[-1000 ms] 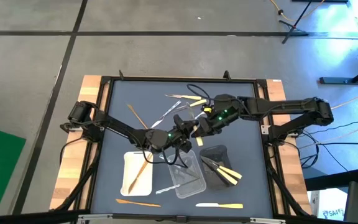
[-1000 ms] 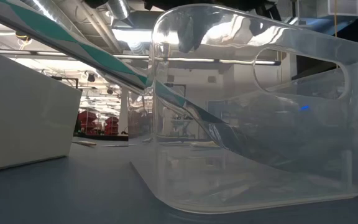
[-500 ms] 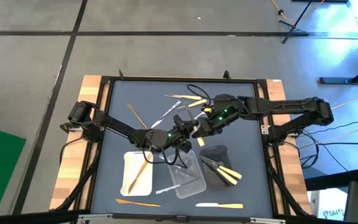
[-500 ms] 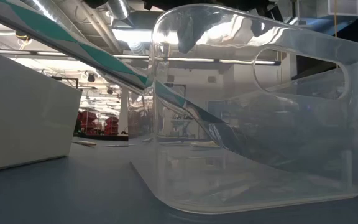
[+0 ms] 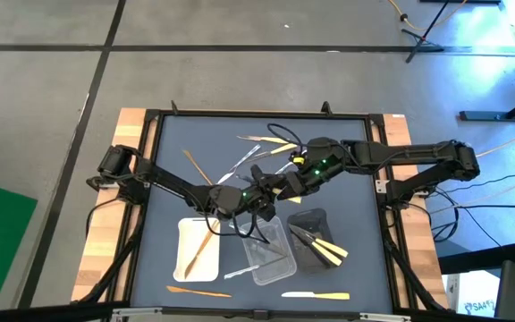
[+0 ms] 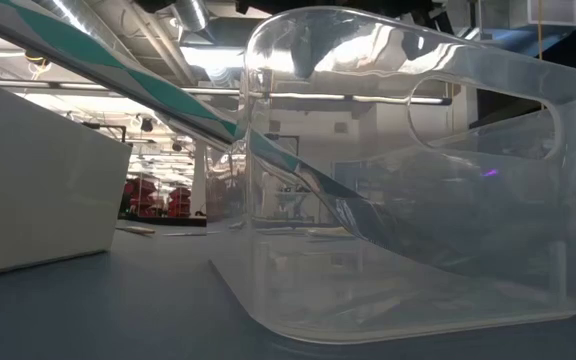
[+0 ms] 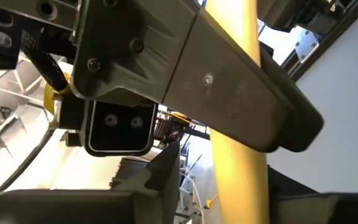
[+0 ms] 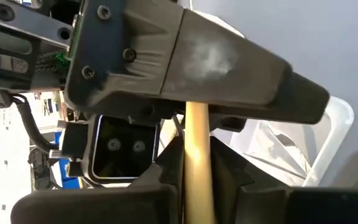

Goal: Sort silverware by color (type)
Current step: Put the yellow table knife into the black transparent bin

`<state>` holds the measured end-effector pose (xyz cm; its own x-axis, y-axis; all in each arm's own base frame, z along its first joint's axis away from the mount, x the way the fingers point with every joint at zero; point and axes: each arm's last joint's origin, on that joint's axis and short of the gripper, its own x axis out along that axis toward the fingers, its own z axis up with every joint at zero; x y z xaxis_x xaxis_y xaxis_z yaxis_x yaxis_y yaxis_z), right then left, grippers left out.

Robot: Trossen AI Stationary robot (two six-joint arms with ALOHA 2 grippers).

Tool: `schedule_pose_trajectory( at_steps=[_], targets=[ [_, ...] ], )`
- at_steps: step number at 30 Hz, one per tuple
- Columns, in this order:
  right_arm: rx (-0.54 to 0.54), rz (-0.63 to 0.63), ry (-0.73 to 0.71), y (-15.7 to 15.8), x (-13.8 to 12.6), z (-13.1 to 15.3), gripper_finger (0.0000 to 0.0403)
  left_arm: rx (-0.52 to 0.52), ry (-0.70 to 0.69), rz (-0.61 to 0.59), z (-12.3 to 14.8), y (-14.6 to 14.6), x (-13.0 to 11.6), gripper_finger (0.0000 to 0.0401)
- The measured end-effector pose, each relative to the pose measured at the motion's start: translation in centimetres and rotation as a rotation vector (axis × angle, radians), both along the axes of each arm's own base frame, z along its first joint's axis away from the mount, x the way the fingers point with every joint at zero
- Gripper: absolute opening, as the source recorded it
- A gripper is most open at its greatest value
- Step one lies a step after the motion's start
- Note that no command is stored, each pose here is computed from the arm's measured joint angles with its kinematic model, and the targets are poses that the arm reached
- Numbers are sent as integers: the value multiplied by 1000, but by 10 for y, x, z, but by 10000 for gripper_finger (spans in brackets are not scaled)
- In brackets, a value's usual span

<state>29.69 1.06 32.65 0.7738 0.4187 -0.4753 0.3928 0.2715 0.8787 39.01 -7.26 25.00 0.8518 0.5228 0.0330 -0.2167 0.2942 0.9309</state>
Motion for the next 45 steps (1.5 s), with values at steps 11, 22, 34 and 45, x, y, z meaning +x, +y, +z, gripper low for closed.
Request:
schedule_pose_trajectory(
  at_steps=[11, 22, 34, 45],
  targets=[
    [-11, 9, -6, 0, 0, 0, 26, 1, 4, 3, 0, -1, 0, 116],
    [-6, 17, 8, 0, -1, -1, 16, 1, 4, -7, 0, -7, -2, 117],
    [-59, -58, 86, -2, -37, 13, 18, -21, -11, 85, 0, -18, -7, 117],
    [-150, -149, 245, 1, -84, 20, 19, -88, -52, 134, 0, -19, -9, 117]
  ],
)
